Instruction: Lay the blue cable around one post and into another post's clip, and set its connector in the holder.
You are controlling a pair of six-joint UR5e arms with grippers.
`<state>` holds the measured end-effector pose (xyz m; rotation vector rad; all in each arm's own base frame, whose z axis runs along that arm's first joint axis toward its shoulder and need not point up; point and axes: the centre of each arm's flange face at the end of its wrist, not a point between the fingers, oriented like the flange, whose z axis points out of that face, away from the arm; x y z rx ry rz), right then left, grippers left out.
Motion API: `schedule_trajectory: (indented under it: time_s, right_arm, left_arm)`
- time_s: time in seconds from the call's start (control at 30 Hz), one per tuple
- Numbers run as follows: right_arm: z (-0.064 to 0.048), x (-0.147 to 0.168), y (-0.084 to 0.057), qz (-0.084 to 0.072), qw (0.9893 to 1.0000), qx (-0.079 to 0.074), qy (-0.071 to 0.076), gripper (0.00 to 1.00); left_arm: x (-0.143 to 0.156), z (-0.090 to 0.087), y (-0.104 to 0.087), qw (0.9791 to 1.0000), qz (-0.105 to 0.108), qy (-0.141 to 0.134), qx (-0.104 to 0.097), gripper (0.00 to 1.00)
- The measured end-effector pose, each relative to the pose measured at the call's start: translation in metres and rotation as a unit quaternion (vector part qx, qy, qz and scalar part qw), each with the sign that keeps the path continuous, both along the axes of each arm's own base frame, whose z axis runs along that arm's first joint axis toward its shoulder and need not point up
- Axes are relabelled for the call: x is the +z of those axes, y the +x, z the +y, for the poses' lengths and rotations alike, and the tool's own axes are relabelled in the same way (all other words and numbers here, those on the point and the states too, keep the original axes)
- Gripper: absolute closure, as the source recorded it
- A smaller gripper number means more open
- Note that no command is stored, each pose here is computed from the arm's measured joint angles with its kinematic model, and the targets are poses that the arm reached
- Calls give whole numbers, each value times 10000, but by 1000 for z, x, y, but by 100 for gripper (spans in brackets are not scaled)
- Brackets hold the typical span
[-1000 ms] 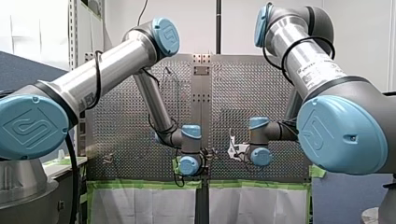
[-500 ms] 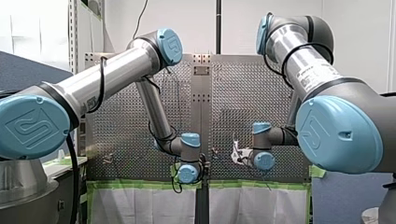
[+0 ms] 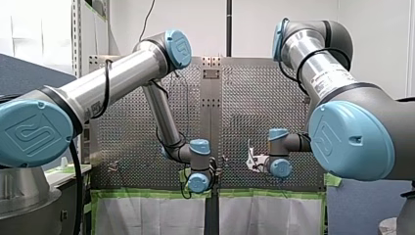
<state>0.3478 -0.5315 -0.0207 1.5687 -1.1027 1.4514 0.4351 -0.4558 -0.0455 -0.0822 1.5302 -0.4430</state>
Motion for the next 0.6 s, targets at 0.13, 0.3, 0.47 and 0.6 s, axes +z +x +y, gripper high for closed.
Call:
schedule_trajectory:
  time_s: [0.13, 0.3, 0.47, 0.6]
  right_arm:
    - [-8, 2, -4, -1, 10000, -15, -15, 100]
    - [-15, 4, -6, -10, 10000, 38, -54, 100]
    - [-17, 3, -7, 1, 10000, 54, -64, 100]
    - [-17, 1, -8, 17, 10000, 64, -58, 100]
  left_arm:
    - [3, -4, 4, 9999, -78, 120, -41, 100]
    - [10, -12, 16, 9995, -113, 247, -138, 100]
    - [7, -15, 23, 9993, -28, 303, -203, 100]
    - [-1, -15, 25, 9992, 62, 333, -203, 100]
